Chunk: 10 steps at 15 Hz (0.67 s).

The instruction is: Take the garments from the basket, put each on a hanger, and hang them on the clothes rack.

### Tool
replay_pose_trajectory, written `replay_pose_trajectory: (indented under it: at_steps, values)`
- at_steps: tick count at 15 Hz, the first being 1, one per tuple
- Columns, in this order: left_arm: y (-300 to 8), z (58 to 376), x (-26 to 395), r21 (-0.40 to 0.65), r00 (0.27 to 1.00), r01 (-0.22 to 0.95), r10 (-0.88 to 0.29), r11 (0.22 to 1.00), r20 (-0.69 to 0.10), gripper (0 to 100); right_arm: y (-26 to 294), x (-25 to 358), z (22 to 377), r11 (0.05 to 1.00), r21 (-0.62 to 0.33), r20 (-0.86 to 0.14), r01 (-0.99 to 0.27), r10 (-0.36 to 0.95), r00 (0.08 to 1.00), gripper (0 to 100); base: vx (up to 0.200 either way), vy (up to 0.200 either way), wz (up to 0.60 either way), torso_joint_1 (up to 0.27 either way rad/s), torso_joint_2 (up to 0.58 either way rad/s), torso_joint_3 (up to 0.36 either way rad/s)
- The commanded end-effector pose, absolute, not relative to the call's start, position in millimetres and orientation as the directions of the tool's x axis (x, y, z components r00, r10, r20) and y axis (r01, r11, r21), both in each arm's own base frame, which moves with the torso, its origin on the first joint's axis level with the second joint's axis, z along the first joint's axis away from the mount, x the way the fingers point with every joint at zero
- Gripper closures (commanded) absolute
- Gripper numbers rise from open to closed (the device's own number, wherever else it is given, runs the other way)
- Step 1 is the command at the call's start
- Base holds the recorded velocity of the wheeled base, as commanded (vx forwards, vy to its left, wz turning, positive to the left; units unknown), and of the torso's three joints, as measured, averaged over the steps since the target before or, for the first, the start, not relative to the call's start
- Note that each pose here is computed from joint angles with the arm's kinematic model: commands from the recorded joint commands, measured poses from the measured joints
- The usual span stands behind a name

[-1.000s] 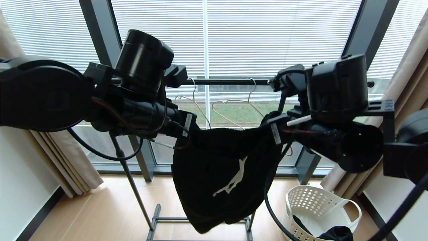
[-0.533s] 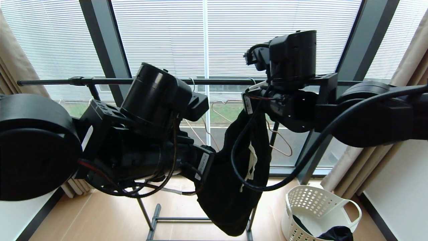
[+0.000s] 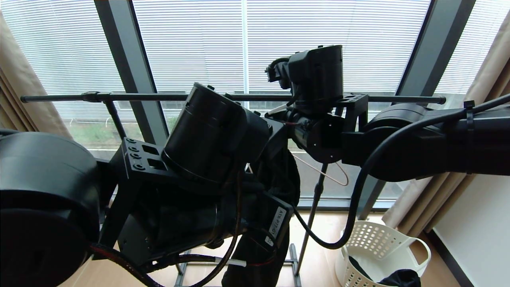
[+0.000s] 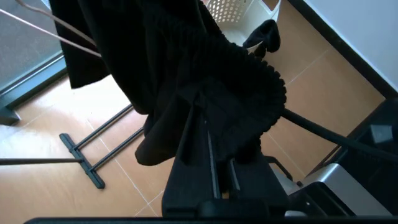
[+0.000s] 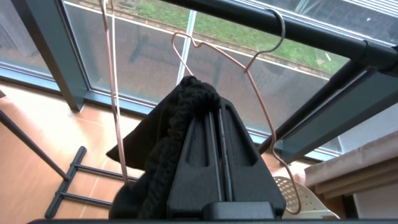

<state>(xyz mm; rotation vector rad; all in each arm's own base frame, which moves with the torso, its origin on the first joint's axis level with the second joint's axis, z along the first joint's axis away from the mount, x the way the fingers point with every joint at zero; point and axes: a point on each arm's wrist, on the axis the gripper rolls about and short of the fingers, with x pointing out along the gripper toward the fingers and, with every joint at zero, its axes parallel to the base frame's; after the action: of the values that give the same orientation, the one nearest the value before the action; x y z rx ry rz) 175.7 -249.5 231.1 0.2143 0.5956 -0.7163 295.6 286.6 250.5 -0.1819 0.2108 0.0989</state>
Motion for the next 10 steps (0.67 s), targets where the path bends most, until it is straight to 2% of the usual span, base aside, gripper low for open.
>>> replay_pose_trajectory:
  at_steps: [1, 7, 10]
  values:
    - [-253, 229, 175, -0.016, 0.591, 0.677, -0.556, 0.736, -0.585, 100, 295, 295, 249, 0.978, -0.164, -0.213, -0.13, 0.094, 0.972, 100, 0.0, 0.0, 0.0, 0.0, 0.0, 0.0]
    - [-247, 221, 175, -0.004, 0.592, 0.665, -0.531, 0.747, -0.607, 100, 292, 295, 250, 0.984, -0.136, -0.216, -0.119, 0.087, 0.972, 100, 0.0, 0.0, 0.0, 0.0, 0.0, 0.0]
    - [-228, 216, 184, -0.014, 0.63, 0.612, -0.498, 0.791, -0.596, 100, 260, 284, 260, 0.991, -0.108, -0.22, -0.082, 0.057, 0.974, 100, 0.0, 0.0, 0.0, 0.0, 0.0, 0.0]
